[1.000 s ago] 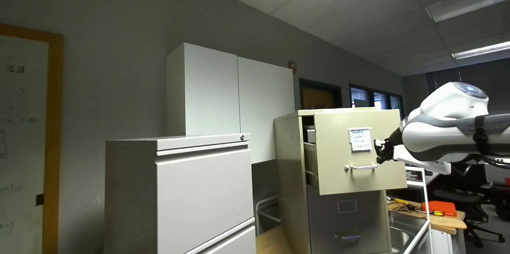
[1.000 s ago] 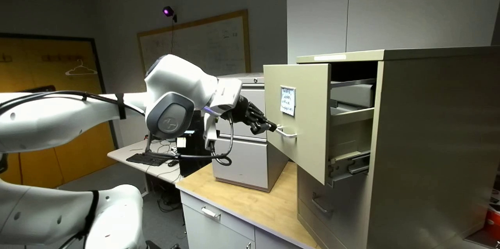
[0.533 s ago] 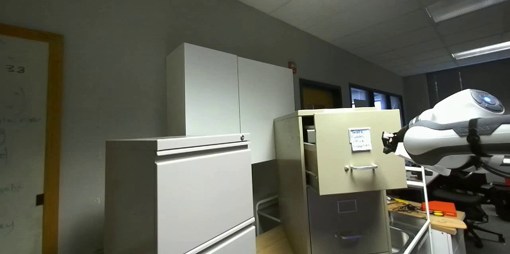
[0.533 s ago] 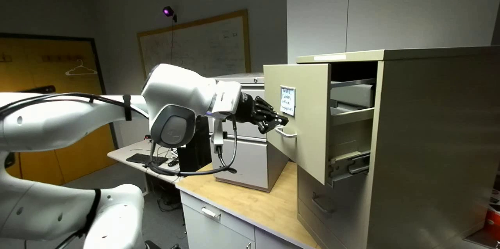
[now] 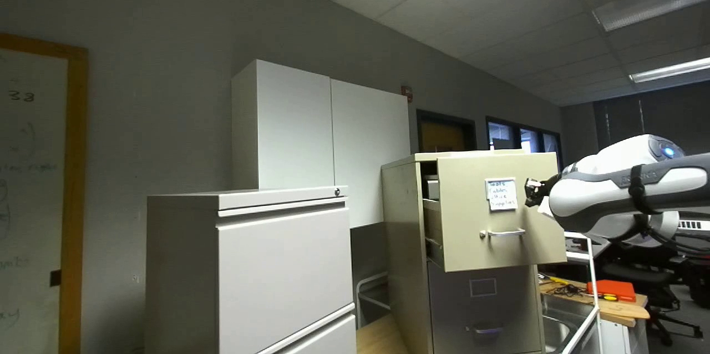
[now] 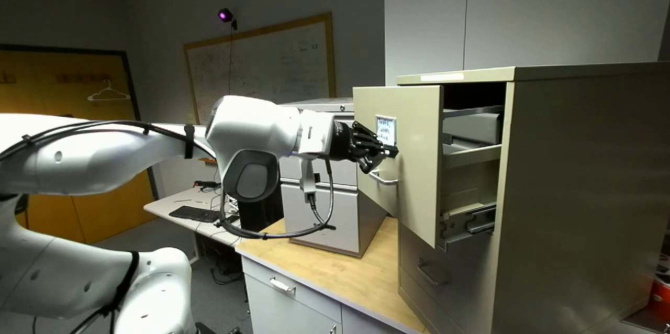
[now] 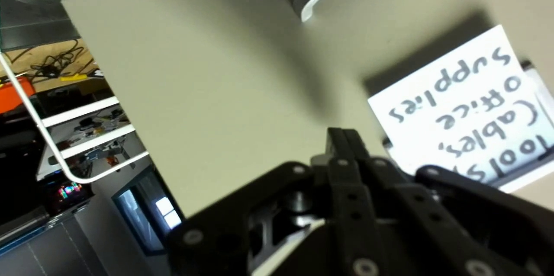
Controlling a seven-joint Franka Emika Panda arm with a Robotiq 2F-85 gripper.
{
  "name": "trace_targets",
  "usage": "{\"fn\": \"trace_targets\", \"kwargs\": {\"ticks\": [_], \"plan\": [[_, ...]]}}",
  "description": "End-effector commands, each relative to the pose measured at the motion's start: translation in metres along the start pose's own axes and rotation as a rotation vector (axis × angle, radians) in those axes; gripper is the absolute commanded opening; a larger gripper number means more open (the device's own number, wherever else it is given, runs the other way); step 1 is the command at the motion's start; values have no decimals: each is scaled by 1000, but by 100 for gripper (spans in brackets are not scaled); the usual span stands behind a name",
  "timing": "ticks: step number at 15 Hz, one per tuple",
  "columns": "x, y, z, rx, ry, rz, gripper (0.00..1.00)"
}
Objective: Close the upper drawer
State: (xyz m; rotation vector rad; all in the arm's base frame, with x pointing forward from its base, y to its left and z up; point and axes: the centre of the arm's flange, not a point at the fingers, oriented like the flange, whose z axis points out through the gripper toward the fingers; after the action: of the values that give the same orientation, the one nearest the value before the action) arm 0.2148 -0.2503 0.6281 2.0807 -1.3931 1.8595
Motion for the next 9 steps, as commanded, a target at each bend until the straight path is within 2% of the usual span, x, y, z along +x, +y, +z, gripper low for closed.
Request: {"fn": "trace_targets", "kwargs": {"ticks": [1, 6, 9], "plan": [[12, -20, 36, 22, -14, -13, 0], [23, -29, 56, 2, -10, -9, 0], [22, -46, 70, -8, -25, -40, 0]]}}
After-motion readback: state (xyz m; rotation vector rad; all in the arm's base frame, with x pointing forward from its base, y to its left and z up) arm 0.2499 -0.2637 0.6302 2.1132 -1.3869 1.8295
